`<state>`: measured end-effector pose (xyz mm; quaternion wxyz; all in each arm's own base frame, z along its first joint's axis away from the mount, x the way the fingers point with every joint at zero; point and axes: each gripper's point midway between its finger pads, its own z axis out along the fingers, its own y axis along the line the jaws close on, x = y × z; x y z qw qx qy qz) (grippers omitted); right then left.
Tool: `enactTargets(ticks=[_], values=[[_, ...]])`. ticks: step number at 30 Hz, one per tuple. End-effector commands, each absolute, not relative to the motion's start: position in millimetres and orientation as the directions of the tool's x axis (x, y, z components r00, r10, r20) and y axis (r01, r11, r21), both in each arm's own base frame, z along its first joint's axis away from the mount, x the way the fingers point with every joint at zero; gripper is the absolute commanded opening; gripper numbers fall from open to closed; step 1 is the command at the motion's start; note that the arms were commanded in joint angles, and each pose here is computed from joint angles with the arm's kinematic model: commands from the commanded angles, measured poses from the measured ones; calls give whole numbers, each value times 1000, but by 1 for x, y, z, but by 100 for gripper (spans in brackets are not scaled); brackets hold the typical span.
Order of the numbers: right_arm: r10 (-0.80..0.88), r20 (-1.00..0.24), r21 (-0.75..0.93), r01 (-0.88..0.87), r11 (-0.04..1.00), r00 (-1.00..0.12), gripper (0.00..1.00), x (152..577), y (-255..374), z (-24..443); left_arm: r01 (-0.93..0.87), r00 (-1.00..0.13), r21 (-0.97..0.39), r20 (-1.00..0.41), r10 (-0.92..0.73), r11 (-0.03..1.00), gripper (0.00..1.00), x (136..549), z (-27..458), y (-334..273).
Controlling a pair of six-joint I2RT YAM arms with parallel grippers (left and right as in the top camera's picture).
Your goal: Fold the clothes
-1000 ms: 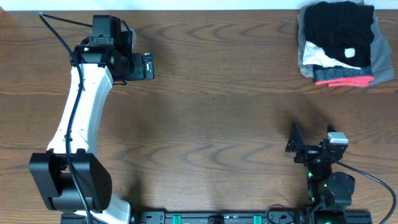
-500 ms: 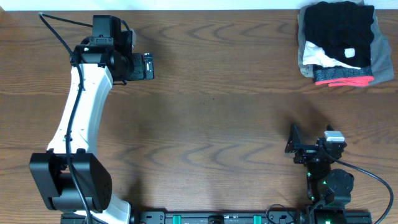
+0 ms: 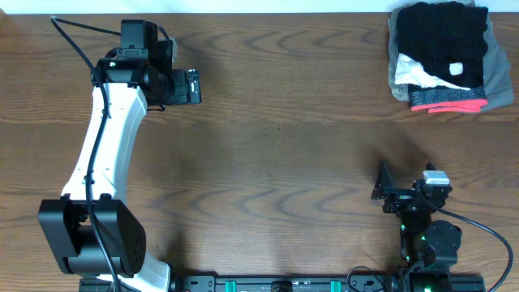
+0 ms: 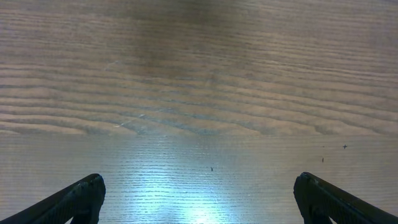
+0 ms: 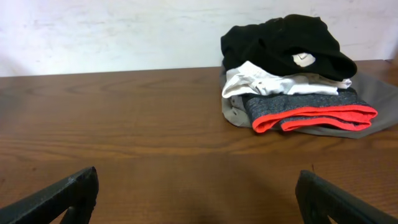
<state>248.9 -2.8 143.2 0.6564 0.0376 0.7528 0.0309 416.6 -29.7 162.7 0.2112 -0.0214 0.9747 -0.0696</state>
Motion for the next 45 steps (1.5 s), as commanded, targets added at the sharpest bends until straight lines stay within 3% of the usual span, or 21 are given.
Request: enactTargets(ticks=[1, 5, 14, 23, 31, 45], values=[[79, -987, 75, 33, 997, -143, 99, 249, -7, 141, -15, -909, -135, -410, -70, 991, 98, 412, 169, -26], [80, -987, 76, 33, 997, -143, 99, 249, -7, 141, 5, -881, -127, -470, -56, 992, 98, 399, 202, -25], [80, -987, 76, 33, 997, -143, 99, 249, -7, 141, 141, -639, -7, -764, 85, 990, 98, 375, 319, -23], [80, -987, 76, 33, 997, -143, 99, 249, -7, 141, 136, -453, 17, -888, 78, 990, 98, 345, 365, -10], [80, -987, 76, 33, 997, -143, 99, 249, -7, 141, 88, -264, 45, -962, 67, 995, 98, 322, 339, 7], [79, -987, 75, 33, 997, -143, 99, 249, -7, 141, 72, -85, 74, -993, 80, 995, 98, 269, 235, 2]])
